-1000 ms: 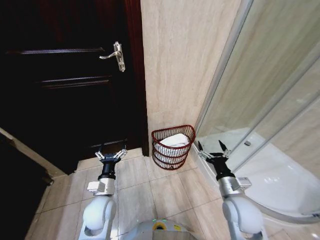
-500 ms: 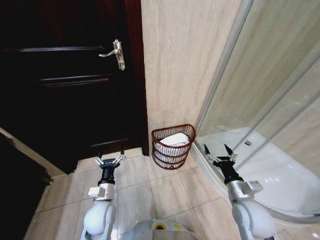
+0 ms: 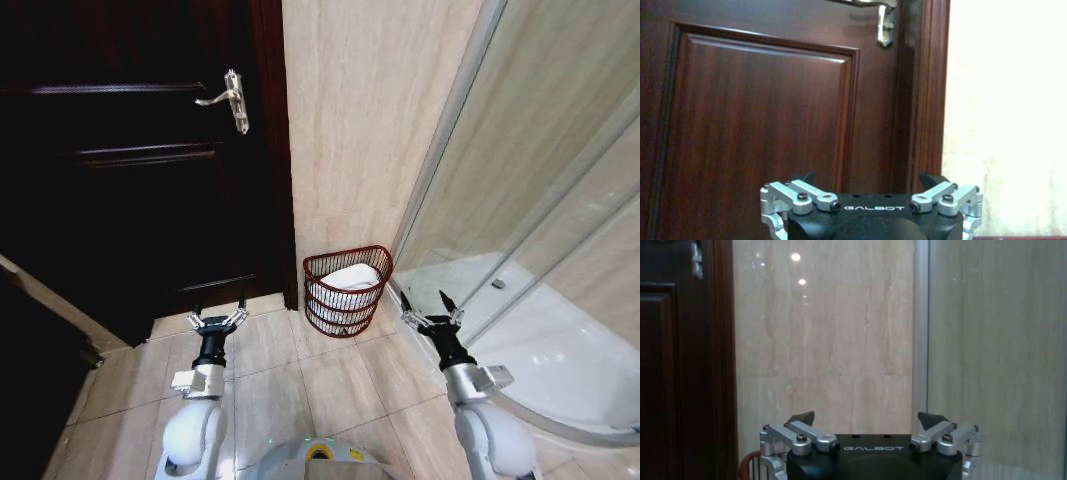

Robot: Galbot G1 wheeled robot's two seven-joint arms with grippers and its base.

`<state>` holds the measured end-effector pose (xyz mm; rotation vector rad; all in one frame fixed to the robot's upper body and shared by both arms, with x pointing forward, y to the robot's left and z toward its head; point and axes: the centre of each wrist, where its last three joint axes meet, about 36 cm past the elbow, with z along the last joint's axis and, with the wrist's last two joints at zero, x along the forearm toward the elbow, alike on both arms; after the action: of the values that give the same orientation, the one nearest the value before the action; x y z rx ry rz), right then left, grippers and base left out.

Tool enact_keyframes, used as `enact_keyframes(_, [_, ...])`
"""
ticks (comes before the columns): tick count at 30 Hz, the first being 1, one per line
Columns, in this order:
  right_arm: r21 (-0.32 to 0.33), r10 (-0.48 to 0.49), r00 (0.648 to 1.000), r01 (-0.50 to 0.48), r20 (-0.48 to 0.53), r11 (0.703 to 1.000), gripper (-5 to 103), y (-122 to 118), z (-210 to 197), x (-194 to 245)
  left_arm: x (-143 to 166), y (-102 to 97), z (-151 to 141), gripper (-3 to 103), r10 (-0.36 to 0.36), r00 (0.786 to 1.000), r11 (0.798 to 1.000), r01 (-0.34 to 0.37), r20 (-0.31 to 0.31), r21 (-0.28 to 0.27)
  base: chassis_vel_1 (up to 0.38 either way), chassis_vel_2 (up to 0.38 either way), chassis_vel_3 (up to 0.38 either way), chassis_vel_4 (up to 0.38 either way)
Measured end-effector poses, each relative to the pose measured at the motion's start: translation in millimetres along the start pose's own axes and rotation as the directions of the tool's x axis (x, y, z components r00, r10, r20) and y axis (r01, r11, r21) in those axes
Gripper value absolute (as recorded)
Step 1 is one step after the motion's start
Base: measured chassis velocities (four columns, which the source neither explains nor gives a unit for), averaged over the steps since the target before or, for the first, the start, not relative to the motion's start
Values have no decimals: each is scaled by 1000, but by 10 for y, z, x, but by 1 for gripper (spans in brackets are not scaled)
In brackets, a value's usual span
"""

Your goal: Discard the used towel into the hamper.

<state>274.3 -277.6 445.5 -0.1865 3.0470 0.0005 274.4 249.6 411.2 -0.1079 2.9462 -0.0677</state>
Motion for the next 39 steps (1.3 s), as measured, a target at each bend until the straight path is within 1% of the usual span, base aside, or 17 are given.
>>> enact_keyframes(5, [-1, 5, 1000, -5, -2, 1000, 100, -61, 4, 42, 7, -19, -9, 100, 12, 1000, 1000, -12, -4, 2, 0, 0, 0, 0])
enact_keyframes(16, [-10, 11, 1000, -11, -3, 1000, 100, -40, 27, 92, 4, -22, -18, 100, 10, 1000, 1000, -10, 0, 0, 0, 0, 0, 0])
enact_keyframes(26, [-8, 14, 1000, -14, 12, 1000, 100, -39, 4, 44, -12, -33, -16, 100, 3, 1000, 1000, -3, 5, 4, 0, 0, 0, 0])
enact_keyframes(29, [-8, 14, 1000, -14, 13, 1000, 100, -40, 5, 39, -27, -38, -1, 100, -6, 1000, 1000, 6, 11, 6, 0, 0, 0, 0])
enact_keyframes(32, [-7, 17, 1000, -17, 9, 1000, 100, -43, 15, 59, -51, -47, 39, 100, -20, 999, 1000, 20, 31, 10, 0, 0, 0, 0])
enact_keyframes(39, [-5, 25, 1000, -25, -6, 1000, 100, -51, 49, 143, -67, -68, 54, 100, -29, 999, 1000, 28, 39, 14, 0, 0, 0, 0])
